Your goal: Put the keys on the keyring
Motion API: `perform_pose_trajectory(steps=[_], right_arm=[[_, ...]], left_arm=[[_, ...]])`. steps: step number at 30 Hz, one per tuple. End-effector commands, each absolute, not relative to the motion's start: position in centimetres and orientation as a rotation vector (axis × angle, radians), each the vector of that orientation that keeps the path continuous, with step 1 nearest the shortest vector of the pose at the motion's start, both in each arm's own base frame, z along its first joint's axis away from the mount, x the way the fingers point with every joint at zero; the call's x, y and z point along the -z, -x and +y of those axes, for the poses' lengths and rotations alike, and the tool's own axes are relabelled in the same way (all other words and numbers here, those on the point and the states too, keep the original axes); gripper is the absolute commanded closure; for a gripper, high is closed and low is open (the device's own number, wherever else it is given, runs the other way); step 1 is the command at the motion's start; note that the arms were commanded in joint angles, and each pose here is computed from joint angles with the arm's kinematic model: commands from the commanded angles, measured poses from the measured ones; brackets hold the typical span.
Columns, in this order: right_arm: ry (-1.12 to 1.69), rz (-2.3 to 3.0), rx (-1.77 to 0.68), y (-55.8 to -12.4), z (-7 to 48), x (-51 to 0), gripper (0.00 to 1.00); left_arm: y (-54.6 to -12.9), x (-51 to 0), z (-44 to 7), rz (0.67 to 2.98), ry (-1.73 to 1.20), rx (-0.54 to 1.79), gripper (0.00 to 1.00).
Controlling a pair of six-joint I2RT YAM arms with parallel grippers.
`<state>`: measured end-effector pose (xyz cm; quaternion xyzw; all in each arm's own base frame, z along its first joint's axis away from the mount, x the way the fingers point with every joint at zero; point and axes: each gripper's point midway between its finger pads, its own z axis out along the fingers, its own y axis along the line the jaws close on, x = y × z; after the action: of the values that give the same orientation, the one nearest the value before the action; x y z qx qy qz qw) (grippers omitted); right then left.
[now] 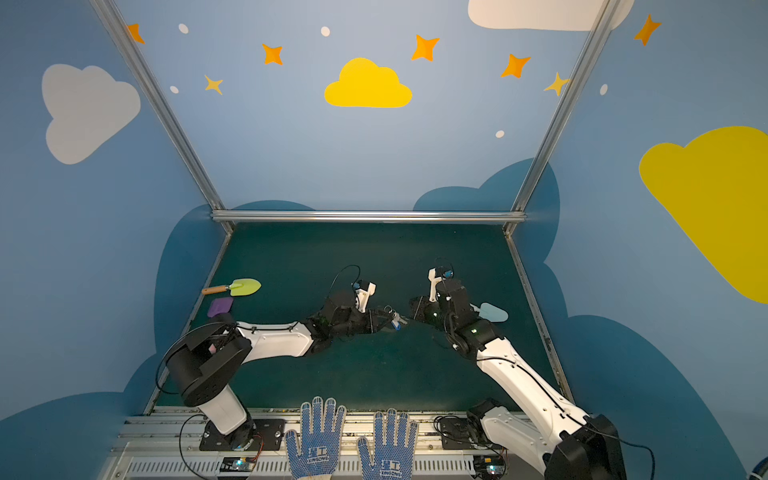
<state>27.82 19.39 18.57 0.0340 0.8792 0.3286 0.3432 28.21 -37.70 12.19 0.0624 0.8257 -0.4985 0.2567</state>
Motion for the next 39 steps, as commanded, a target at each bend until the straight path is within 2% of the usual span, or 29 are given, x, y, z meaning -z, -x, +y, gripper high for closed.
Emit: perform_pose_trajectory(steps=[1, 3, 8, 12, 28, 39], right_arm=[[-0.045, 2.292, -0.912, -27.8, 20.3, -17.6, 1.00], [-0.001, 2.311, -0.956, -27.6, 21.2, -17.1, 1.00], [0.101, 2.336, -1.039, -27.7, 23.1, -16.6, 0.77], [0.159, 2.341, -1.105, -27.6, 24.1, -16.6, 0.67], [0.265, 2.376, -1.221, -28.1, 25.6, -16.3, 0.68], [0.266, 2.406, -1.230, -28.0, 25.6, -15.8, 0.73]], left_arm=[[-27.8, -13.8, -37.8, 2.174, -0.223, 1.410, 0.96], [-27.8, -13.7, -37.7, 2.181, -0.231, 1.405, 0.96], [-27.5, -13.8, -37.7, 2.182, -0.256, 1.410, 0.96], [-27.4, -13.9, -37.6, 2.181, -0.264, 1.408, 0.96], [-27.3, -13.8, -37.8, 2.179, -0.274, 1.425, 0.96], [-27.3, -14.0, -37.8, 2.171, -0.278, 1.421, 0.96]])
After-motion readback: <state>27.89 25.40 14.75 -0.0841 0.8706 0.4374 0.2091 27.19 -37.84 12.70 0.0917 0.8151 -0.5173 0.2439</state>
